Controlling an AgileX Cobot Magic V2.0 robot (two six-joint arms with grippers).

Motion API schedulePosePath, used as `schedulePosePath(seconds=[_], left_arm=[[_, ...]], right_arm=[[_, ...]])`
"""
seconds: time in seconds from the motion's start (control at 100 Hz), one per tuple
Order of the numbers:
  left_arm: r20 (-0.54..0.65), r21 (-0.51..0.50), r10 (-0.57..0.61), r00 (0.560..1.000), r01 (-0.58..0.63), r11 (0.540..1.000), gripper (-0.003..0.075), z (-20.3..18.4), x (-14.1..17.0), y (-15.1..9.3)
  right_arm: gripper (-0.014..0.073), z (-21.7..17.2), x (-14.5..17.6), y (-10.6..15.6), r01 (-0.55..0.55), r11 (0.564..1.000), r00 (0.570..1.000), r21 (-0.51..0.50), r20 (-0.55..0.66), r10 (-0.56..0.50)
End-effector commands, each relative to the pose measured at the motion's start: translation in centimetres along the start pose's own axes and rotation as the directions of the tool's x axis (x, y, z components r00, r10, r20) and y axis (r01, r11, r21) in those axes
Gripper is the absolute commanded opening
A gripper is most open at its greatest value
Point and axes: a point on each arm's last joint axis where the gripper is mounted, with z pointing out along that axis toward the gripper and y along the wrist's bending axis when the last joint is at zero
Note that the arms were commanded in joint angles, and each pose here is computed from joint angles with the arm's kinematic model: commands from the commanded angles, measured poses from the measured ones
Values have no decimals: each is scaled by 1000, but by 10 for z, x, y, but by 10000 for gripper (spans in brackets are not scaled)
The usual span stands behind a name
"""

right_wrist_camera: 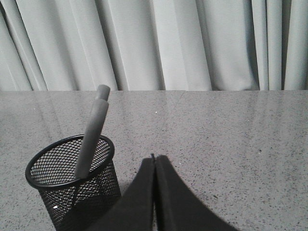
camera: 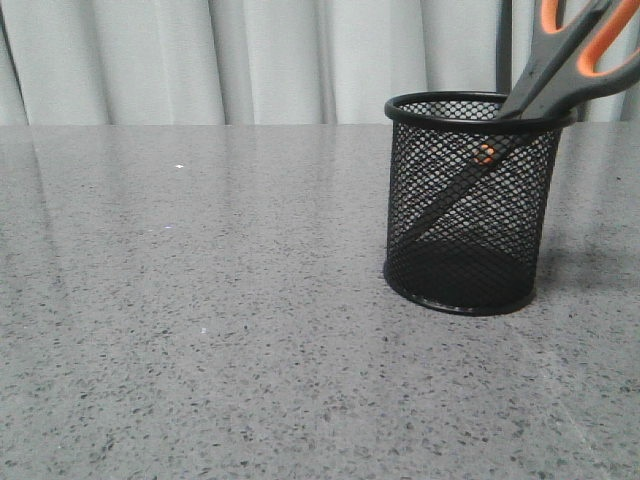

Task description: Put scissors into bucket

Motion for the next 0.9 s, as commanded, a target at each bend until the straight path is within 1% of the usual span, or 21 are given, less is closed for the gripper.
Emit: schedulePosePath(seconds=[0.0, 0.04, 0.1, 0.17, 0.18, 0.21, 0.35, 0.43, 0.51, 0.57, 0.6, 0.63, 0.75, 0.89], left_arm=[[71, -4, -17, 997, 17, 1000, -21, -1, 1, 0], [71, -4, -17, 997, 17, 1000, -21, -1, 1, 0], [71, -4, -17, 997, 17, 1000, -21, -1, 1, 0], [71, -4, -17, 997, 17, 1000, -21, -1, 1, 0], [71, -4, -17, 997, 17, 1000, -21, -1, 1, 0], [71, -4, -17, 997, 17, 1000, -21, -1, 1, 0], [71, -4, -17, 997, 17, 1000, -21, -1, 1, 0], [71, -4, -17, 997, 17, 1000, -21, -1, 1, 0], [71, -4, -17, 997, 17, 1000, -21, -1, 1, 0], [71, -4, -17, 997, 17, 1000, -21, -1, 1, 0], [69, -4, -17, 997, 17, 1000, -21, 0, 1, 0], [69, -4, -17, 997, 17, 1000, -21, 0, 1, 0], [69, -4, -17, 997, 17, 1000, -21, 0, 1, 0], [69, -4, -17, 997, 17, 1000, -21, 0, 1, 0]], right_arm=[[-65, -1, -15, 0, 2, 1000, 996, 9, 93, -3], [-65, -1, -15, 0, 7, 1000, 996, 10, 93, -7], [-64, -1, -15, -1, 55, 998, 994, 21, 96, -56], [-65, 0, -12, -5, 29, 998, 988, 57, 150, -37], [-65, 1, -9, -5, 17, 998, 989, 63, 143, -26], [-65, 1, -7, -7, 36, 996, 985, 85, 165, -50], [-65, 0, 20, -15, 53, 984, 993, 171, 98, -70], [-65, -5, 35, -17, 88, 975, 990, 205, 93, -109], [-64, -11, 50, -19, 101, 969, 985, 224, 111, -129], [-64, -12, 61, -20, 101, 967, 986, 232, 103, -128], [-65, -11, 65, -21, 101, 967, 989, 232, 87, -124], [-64, -10, 69, -22, 106, 966, 993, 235, 27, -116], [-65, -10, 74, -22, 106, 966, 994, 237, -19, -105], [-64, -10, 74, -22, 118, 964, 993, 238, -22, -116]])
